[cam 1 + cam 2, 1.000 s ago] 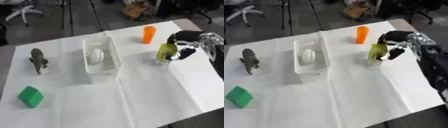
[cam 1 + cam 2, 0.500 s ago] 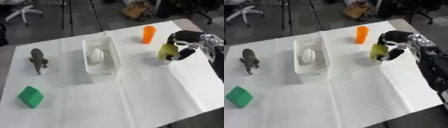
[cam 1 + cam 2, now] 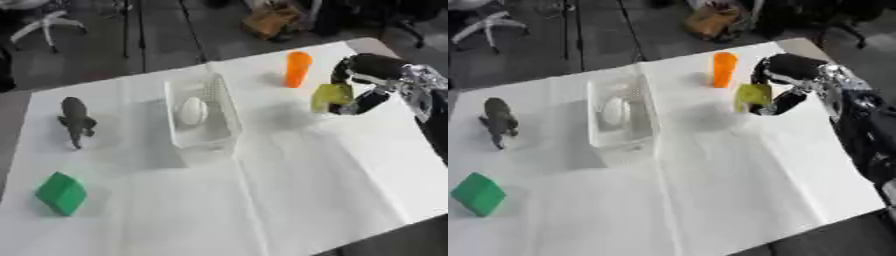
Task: Pick up objects on the table and place them in the box.
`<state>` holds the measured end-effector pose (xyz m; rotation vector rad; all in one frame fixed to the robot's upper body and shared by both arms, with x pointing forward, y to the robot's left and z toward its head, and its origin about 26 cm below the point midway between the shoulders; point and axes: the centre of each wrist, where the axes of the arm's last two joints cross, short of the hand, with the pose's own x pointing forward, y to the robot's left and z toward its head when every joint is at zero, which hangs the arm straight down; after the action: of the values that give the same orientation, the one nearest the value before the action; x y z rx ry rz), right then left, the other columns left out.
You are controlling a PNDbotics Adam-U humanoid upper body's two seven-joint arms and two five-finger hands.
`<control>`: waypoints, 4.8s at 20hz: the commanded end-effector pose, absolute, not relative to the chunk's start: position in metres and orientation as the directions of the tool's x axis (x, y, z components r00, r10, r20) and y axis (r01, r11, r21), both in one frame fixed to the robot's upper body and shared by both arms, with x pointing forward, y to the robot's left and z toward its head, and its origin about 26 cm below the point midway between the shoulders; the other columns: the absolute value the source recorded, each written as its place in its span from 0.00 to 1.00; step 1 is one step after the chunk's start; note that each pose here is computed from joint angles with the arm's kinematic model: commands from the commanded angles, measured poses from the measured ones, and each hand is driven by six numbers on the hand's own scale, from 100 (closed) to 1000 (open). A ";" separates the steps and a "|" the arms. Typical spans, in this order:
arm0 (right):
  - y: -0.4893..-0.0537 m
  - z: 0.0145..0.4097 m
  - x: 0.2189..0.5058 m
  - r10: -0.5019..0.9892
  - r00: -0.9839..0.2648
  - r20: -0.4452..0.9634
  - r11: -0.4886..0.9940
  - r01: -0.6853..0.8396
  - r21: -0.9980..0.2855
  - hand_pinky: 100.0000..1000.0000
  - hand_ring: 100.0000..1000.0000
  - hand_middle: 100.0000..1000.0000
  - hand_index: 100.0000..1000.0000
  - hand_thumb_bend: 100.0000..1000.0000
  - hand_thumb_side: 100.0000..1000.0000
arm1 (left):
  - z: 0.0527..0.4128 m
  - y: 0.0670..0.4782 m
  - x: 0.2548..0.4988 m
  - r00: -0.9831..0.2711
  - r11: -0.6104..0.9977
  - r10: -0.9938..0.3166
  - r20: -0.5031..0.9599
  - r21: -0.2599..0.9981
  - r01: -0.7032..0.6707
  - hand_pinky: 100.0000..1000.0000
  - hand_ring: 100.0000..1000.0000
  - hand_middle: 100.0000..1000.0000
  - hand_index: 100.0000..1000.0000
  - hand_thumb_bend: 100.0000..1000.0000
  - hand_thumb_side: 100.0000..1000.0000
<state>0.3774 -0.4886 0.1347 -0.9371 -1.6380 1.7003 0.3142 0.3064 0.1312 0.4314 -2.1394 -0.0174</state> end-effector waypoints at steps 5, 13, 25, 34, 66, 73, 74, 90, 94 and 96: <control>-0.459 0.172 0.392 0.740 -0.662 -0.121 -0.006 0.172 -0.985 0.43 0.43 0.27 0.39 0.21 0.16 | 0.139 0.307 0.315 -0.533 0.938 -0.321 0.783 0.183 -0.296 0.58 0.64 0.59 0.72 0.25 0.98; -0.416 0.188 0.410 0.647 -0.755 -0.102 0.044 0.170 -0.984 0.43 0.43 0.27 0.39 0.22 0.14 | 0.139 0.306 0.315 -0.532 0.939 -0.319 0.784 0.185 -0.291 0.58 0.64 0.59 0.72 0.25 0.98; -0.339 0.217 0.430 0.446 -0.892 -0.067 0.078 0.113 -0.991 0.44 0.44 0.28 0.40 0.25 0.14 | 0.139 0.305 0.315 -0.533 0.941 -0.315 0.785 0.185 -0.283 0.58 0.64 0.59 0.72 0.25 0.98; -0.322 0.215 0.416 0.349 -0.936 -0.042 0.048 0.062 -0.997 0.45 0.44 0.29 0.40 0.23 0.18 | 0.139 0.304 0.316 -0.535 0.942 -0.313 0.785 0.185 -0.279 0.58 0.64 0.59 0.72 0.25 0.98; -0.250 0.184 0.431 0.157 -0.980 0.119 0.069 -0.109 -0.992 0.41 0.44 0.33 0.45 0.08 0.12 | 0.138 0.301 0.316 -0.537 0.948 -0.299 0.789 0.182 -0.260 0.58 0.64 0.59 0.72 0.25 0.98; -0.264 0.170 0.442 0.215 -0.959 0.186 0.210 -0.141 -0.968 0.40 0.44 0.35 0.46 0.00 0.08 | 0.138 0.300 0.317 -0.539 0.950 -0.295 0.789 0.180 -0.256 0.58 0.64 0.59 0.72 0.25 0.98; -0.264 0.168 0.442 0.220 -0.957 0.187 0.214 -0.140 -0.967 0.40 0.44 0.35 0.46 0.00 0.08 | 0.138 0.300 0.317 -0.539 0.950 -0.295 0.789 0.180 -0.256 0.58 0.64 0.59 0.72 0.25 0.98; -0.251 0.150 0.437 0.240 -0.962 0.132 0.043 -0.125 -0.991 0.53 0.56 0.52 0.67 0.00 0.41 | 0.138 0.299 0.317 -0.540 0.951 -0.293 0.789 0.181 -0.252 0.57 0.64 0.59 0.72 0.25 0.98; -0.248 0.148 0.435 0.242 -0.963 0.114 -0.050 -0.129 -0.990 0.57 0.60 0.57 0.72 0.01 0.48 | 0.138 0.299 0.317 -0.540 0.951 -0.293 0.789 0.181 -0.252 0.57 0.64 0.59 0.72 0.25 0.98; -0.249 0.149 0.435 0.245 -0.963 0.113 -0.070 -0.134 -0.988 0.58 0.62 0.60 0.74 0.02 0.48 | 0.138 0.299 0.317 -0.540 0.951 -0.293 0.789 0.181 -0.253 0.58 0.64 0.59 0.72 0.25 0.98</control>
<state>0.4340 -0.2458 0.1315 -0.1830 -1.9935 1.7990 0.3156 0.2984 0.1279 0.3811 -2.1336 -0.0459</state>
